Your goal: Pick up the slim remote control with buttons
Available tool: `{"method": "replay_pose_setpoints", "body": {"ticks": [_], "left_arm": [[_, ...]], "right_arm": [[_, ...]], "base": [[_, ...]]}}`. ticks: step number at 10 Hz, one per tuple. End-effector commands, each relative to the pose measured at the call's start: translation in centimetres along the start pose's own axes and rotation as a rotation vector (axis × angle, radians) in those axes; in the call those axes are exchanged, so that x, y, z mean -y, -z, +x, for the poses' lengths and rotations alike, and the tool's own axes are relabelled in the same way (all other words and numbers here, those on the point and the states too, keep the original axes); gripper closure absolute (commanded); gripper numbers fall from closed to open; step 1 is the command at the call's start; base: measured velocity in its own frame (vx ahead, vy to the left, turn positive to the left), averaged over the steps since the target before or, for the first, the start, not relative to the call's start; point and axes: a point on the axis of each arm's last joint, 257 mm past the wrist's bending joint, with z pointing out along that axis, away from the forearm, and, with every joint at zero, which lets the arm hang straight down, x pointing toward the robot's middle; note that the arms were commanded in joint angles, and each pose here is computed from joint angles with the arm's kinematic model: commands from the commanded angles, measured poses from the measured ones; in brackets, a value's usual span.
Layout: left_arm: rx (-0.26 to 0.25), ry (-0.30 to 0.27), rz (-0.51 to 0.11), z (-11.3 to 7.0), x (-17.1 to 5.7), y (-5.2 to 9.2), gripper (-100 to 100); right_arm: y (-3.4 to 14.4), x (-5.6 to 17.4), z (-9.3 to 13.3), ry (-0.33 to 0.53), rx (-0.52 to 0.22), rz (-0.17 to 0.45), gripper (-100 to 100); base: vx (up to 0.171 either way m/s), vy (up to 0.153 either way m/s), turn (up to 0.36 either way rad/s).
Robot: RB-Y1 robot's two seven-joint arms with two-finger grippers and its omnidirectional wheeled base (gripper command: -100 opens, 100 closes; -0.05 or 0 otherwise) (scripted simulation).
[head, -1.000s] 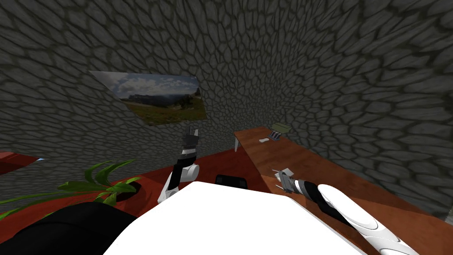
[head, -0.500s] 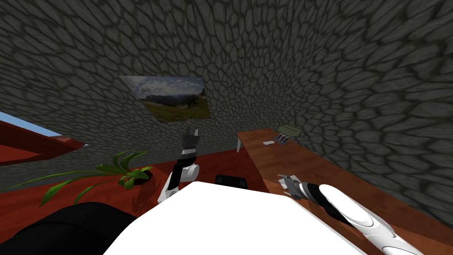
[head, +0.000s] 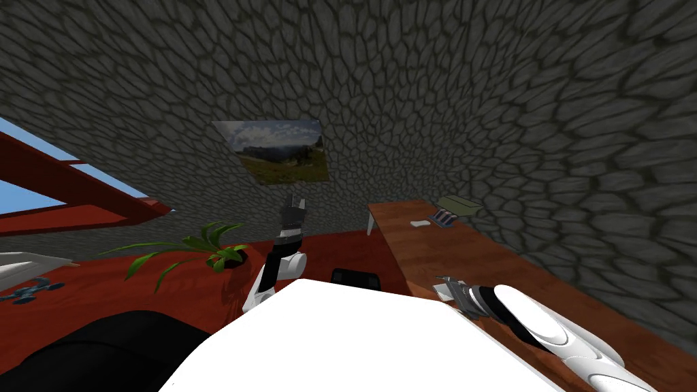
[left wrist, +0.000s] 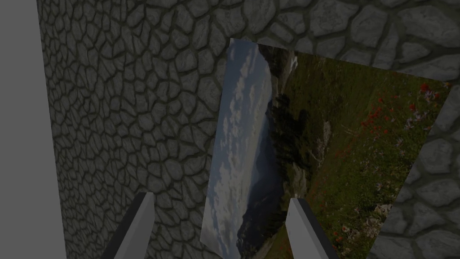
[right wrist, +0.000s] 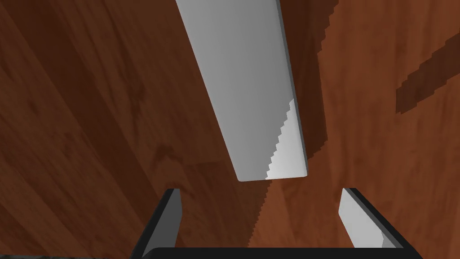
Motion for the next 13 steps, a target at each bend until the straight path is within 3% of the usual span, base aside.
{"method": "replay_pose_setpoints", "body": {"ticks": [1,7,10,11,12,13], "left_arm": [[0.000,0.000,0.000,0.0,0.0,0.0,0],[0.000,0.000,0.000,0.0,0.0,0.0,0],[0.000,0.000,0.000,0.0,0.0,0.0,0],[0.000,0.000,0.000,0.0,0.0,0.0,0],[0.000,0.000,0.000,0.0,0.0,0.0,0],[0.000,0.000,0.000,0.0,0.0,0.0,0]], "right_arm": [[0.1,-1.2,2.0,0.003,-0.041,-0.047,-100],[-0.1,-4.9,5.7,-0.027,-0.130,-0.179,-100],[-0.2,-5.4,6.1,-0.035,-0.140,-0.199,-100],[-0.2,-5.5,6.1,-0.036,-0.141,-0.201,0],[-0.9,-5.7,6.2,-0.075,-0.144,-0.196,-100],[-1.1,-5.8,6.3,-0.088,-0.146,-0.194,-100]], "base": [[-0.017,-0.061,0.288],[-0.012,-0.053,0.164],[-0.009,-0.036,0.086],[0.000,0.000,0.000],[-0.071,-0.025,0.301],[-0.130,-0.027,0.259]]}}
